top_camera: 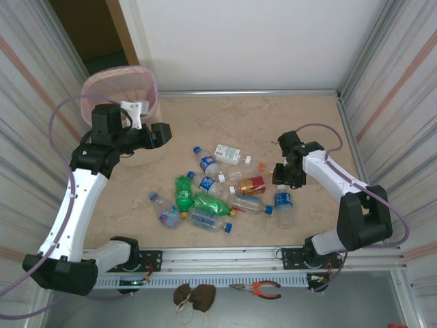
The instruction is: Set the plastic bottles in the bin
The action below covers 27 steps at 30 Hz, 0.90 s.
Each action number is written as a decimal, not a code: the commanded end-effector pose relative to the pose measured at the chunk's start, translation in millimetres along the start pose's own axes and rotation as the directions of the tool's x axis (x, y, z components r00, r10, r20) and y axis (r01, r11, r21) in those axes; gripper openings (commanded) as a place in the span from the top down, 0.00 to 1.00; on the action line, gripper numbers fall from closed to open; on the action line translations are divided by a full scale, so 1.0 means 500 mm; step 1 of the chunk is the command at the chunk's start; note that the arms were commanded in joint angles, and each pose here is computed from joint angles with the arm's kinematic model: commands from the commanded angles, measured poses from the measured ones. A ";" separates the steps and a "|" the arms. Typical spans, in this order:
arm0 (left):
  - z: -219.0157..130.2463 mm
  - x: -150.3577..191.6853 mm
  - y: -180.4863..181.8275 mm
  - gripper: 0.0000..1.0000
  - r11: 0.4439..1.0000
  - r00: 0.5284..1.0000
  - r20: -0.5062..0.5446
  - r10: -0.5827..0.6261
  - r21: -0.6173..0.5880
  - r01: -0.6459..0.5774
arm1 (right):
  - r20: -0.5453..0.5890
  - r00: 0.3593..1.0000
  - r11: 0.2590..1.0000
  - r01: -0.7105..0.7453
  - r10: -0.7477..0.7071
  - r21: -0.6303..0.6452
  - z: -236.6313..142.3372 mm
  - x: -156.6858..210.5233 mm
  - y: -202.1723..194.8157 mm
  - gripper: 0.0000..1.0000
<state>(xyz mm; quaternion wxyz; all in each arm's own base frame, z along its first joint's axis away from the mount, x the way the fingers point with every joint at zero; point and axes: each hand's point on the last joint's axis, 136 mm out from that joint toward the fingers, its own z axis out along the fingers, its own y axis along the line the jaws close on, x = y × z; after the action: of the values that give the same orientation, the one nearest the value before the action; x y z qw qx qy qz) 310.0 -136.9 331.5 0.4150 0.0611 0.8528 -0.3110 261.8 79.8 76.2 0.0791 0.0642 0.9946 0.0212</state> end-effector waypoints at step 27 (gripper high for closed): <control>-0.026 -0.023 -0.023 0.36 1.000 0.998 0.059 0.009 0.016 -0.010 | -0.033 0.998 0.994 0.050 -0.047 0.094 0.067 0.003 -0.015 0.68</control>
<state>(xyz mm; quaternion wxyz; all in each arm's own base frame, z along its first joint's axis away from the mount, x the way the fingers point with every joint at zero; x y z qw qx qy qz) 310.8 -137.4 336.3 0.4227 0.0593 0.8481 -0.3138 267.3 78.4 34.0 0.0515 0.0474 0.9975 -0.0115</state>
